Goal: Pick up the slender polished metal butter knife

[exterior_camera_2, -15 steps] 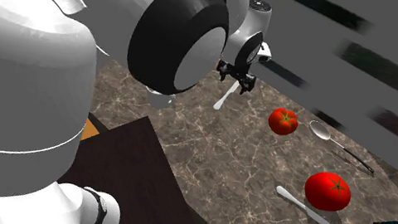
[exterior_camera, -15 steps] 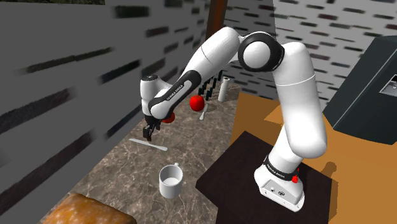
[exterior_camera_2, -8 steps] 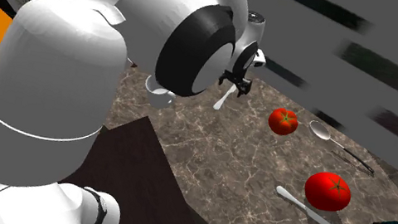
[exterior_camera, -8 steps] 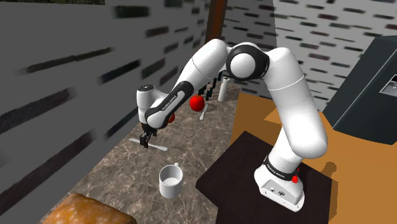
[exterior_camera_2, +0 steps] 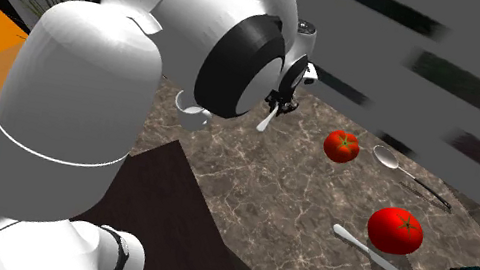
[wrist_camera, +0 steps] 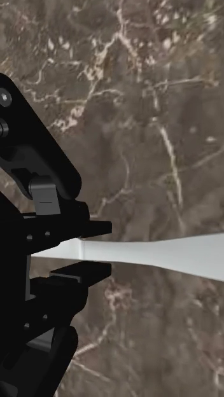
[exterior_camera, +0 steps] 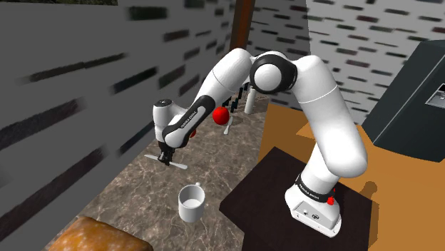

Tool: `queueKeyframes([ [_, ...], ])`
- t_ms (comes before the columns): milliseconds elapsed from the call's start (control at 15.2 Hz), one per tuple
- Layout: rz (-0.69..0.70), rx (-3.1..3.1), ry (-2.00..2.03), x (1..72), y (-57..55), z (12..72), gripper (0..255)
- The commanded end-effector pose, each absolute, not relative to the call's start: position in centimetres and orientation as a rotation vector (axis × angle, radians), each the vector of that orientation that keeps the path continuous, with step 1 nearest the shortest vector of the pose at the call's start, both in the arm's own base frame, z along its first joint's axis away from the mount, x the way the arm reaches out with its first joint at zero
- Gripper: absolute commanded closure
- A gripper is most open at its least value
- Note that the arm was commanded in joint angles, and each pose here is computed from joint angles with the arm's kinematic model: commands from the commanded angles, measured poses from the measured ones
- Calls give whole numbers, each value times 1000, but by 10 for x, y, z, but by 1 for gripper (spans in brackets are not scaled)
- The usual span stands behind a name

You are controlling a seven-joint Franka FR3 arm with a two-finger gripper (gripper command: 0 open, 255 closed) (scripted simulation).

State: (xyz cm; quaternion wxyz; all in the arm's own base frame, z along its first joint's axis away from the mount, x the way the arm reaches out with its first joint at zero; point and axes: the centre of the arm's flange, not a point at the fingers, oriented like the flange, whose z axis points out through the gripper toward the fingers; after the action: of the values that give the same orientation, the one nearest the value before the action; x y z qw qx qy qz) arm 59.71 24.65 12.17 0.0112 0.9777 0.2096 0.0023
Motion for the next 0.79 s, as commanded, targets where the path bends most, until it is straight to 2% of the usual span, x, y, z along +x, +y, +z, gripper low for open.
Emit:
queueKeyframes([
  [0, 5, 3049, 649, 598, 244, 120, 255],
  [330, 5, 3049, 649, 597, 244, 121, 255],
  [726, 5, 3049, 649, 597, 244, 152, 255],
])
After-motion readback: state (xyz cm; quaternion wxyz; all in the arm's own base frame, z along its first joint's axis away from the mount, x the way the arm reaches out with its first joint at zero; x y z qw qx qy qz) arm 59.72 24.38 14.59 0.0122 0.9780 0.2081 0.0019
